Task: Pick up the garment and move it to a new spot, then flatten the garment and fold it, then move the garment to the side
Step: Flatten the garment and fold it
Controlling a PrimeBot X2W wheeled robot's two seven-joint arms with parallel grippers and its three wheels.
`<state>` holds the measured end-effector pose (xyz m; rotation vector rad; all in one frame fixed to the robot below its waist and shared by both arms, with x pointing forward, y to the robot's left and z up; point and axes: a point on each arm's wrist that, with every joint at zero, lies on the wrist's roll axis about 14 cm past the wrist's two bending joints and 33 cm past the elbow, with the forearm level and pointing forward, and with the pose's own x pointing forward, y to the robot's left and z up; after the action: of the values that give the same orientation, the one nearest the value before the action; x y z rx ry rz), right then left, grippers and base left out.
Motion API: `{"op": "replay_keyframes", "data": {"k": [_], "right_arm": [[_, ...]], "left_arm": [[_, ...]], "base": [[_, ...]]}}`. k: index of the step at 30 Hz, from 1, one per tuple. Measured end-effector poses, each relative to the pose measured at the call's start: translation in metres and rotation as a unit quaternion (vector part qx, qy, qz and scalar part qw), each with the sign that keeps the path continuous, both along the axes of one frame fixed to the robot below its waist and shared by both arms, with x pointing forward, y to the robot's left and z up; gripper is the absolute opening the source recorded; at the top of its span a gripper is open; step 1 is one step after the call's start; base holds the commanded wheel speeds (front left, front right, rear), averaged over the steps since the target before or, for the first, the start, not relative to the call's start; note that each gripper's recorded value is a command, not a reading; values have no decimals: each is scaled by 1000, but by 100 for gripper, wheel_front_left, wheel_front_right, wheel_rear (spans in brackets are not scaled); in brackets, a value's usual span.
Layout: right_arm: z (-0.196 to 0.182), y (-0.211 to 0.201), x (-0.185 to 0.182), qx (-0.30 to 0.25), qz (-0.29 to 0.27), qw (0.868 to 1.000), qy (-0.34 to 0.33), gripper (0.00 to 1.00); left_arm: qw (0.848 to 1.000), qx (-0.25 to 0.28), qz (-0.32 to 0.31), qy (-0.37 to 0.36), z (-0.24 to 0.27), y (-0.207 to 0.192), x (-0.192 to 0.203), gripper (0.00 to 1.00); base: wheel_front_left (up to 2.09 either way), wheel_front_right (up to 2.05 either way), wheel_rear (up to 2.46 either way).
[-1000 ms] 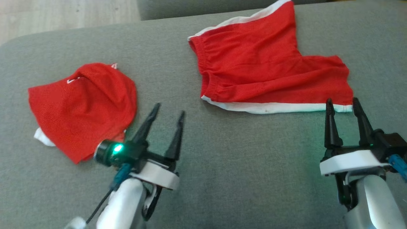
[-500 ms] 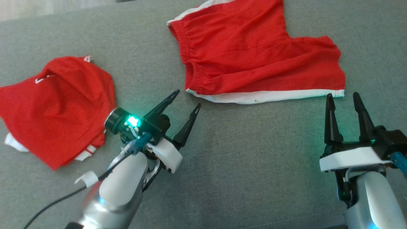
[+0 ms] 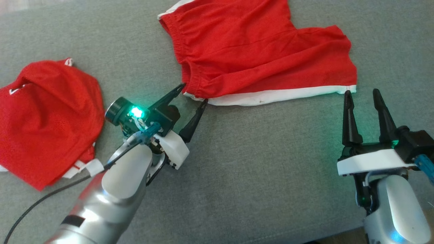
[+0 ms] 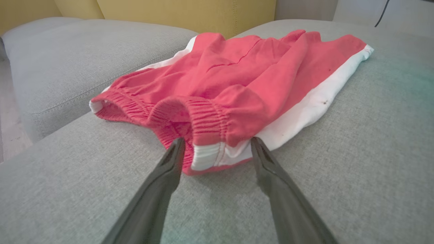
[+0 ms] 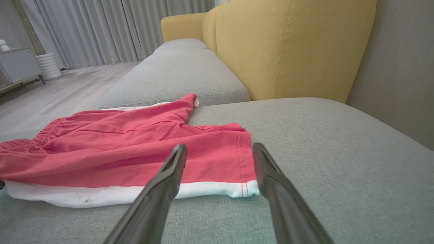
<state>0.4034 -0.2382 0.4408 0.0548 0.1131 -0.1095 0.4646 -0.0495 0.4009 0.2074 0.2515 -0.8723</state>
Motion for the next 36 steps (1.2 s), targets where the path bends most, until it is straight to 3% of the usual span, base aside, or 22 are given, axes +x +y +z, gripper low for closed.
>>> {"op": "replay_keyframes", "data": {"k": [3,4,5,6,13,21,27,36], "right_arm": [[0,-2,-1,-1,-3,1000,1,100],[0,-3,-2,0,-5,1000,1,100],[0,-4,-2,1,-6,1000,0,100],[0,-4,-2,1,-6,1000,0,100],[-5,-6,-2,0,-10,1000,8,100],[-43,-21,-9,-7,-31,996,84,100],[-51,-14,14,-16,-13,993,116,100],[-76,-4,15,-41,13,982,182,100]], "left_arm": [[1000,3,-5,6,-3,-3,0,100],[1000,4,-5,9,-5,-3,0,75],[1000,6,-7,12,-7,-3,-2,14],[1000,8,-8,14,-9,-3,-3,0],[1000,-6,0,-7,0,0,-2,0],[999,-23,24,-28,15,8,1,0],[999,-25,31,-34,17,14,1,0],[999,-27,27,-37,18,12,-2,0]], "base": [[0,0,0],[0,0,0],[0,0,0],[0,0,0],[0,0,0],[0,0,0],[0,0,0],[0,0,0]]}}
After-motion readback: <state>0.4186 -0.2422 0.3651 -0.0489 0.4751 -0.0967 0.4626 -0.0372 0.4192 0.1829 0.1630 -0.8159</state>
